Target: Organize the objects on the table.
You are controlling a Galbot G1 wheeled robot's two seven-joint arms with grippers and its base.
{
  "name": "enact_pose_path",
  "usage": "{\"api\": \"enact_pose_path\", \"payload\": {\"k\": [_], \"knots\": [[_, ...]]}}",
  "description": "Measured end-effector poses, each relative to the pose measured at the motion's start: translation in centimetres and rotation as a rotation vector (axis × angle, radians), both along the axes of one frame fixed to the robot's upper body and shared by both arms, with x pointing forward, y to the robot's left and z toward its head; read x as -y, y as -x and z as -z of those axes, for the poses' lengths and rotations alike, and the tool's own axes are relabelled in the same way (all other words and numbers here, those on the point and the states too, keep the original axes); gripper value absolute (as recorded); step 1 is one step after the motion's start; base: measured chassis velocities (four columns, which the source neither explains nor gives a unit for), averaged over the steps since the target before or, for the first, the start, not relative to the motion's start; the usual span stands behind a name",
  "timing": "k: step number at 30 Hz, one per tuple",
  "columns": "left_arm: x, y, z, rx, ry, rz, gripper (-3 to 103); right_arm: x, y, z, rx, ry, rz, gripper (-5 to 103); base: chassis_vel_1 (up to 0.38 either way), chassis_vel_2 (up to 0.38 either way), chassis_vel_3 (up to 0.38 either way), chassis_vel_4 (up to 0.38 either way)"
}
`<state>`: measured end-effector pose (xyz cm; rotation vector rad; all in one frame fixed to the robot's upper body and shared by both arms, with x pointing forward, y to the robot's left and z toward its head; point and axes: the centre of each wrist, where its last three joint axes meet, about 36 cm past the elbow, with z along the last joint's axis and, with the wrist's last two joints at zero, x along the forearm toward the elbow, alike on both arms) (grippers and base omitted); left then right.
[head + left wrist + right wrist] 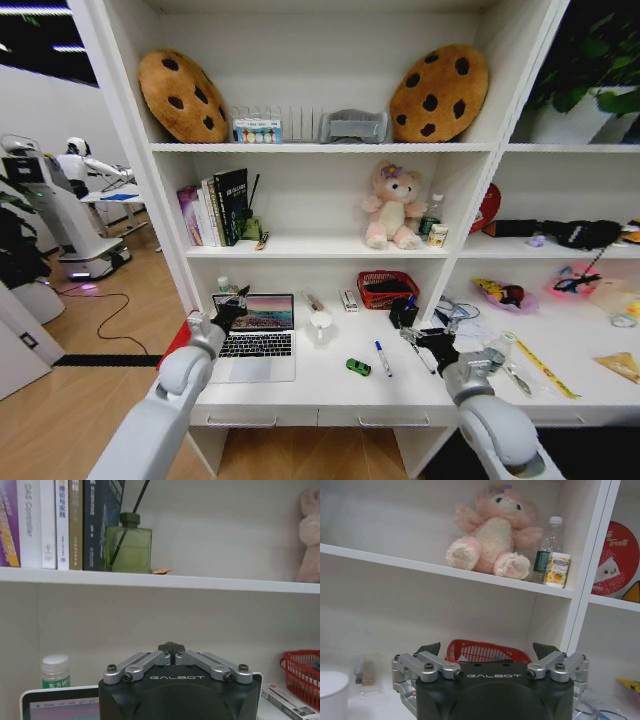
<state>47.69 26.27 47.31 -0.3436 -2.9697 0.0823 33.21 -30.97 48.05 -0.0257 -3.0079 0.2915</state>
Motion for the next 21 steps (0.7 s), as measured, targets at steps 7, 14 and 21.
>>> {"api": "enact_pose_path", "payload": {"k": [7, 14, 21], "knots": [[0.7, -3.5, -2.1, -0.162, -0.027, -0.012, 0, 1.1, -0.7, 0.3, -0.017, 0.016, 0.013, 100, 0.000, 0.000, 0.000, 0.000], [1.0, -5.1, -3.4, -0.191, -0.032, -0.009, 0, 0.7, -0.7, 1.3, -0.030, -0.012, 0.029, 100, 0.000, 0.000, 0.000, 0.000], [0.7, -6.2, -4.3, -0.260, -0.020, -0.012, 0, 0.4, -0.5, 1.7, -0.035, -0.015, 0.034, 100, 0.000, 0.000, 0.000, 0.000]]}}
